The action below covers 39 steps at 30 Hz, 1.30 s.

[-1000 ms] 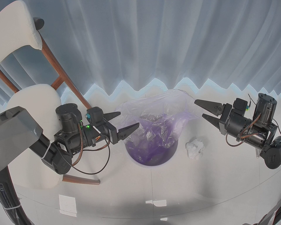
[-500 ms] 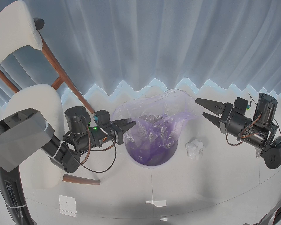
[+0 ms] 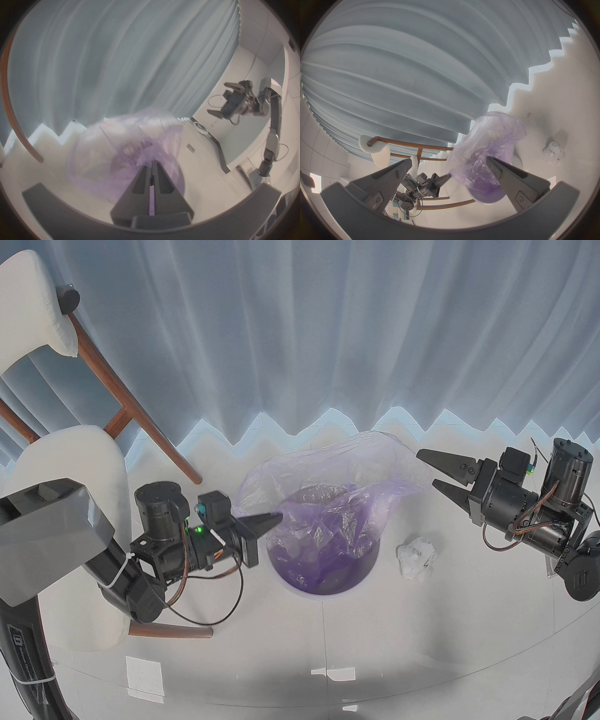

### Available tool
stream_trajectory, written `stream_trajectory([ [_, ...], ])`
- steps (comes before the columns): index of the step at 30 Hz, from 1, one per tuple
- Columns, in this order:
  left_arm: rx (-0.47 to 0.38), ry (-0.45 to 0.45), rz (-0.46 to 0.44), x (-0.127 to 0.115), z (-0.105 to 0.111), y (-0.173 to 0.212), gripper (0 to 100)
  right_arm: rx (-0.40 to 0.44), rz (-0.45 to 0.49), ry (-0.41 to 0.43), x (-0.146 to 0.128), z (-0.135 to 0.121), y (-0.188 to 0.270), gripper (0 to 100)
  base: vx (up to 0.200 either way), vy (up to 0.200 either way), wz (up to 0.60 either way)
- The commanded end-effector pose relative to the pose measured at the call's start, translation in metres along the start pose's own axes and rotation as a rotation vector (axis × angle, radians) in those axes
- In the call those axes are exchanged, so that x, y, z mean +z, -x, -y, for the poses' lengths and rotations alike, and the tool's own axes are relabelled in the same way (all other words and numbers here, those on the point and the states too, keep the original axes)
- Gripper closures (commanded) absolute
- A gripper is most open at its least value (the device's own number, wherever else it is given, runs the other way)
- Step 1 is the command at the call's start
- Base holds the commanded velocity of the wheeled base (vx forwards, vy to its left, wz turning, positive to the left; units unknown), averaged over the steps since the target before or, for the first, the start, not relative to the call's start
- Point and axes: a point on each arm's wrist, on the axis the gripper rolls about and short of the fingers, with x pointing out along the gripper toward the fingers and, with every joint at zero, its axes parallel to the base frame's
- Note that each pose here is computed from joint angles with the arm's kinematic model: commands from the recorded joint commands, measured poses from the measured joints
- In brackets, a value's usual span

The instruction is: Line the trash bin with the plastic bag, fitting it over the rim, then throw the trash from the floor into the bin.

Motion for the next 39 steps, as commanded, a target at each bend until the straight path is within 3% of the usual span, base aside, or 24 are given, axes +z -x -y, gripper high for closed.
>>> stream_trajectory([
  [1, -0.055, -0.023, -0.053, -0.005, 0.028, 0.035, 100, -0.007, -0.008, -0.006, -0.002, 0.002, -0.001, 0, 0.0, 0.0, 0.0],
  [7, -0.125, -0.084, -0.114, -0.027, 0.05, 0.072, 100, -0.048, -0.054, -0.037, -0.012, 0.018, -0.013, 0, 0.0, 0.0, 0.0],
  [16, -0.26, -0.163, -0.14, -0.039, 0.094, 0.105, 100, -0.045, -0.098, -0.047, -0.019, 0.01, -0.01, 0, 0.0, 0.0, 0.0],
  [20, -0.256, -0.164, -0.146, -0.039, 0.096, 0.108, 100, -0.045, -0.142, -0.054, -0.016, -0.004, -0.014, 0, 0.0, 0.0, 0.0],
  [25, -0.257, -0.156, -0.166, -0.046, 0.093, 0.102, 100, -0.105, -0.257, -0.086, -0.013, -0.021, -0.016, 0, 0.0, 0.0, 0.0],
  [39, -0.213, -0.211, -0.175, -0.05, 0.09, 0.094, 100, -0.172, -0.361, -0.114, -0.031, -0.01, -0.04, 0, 0.0, 0.0, 0.0],
])
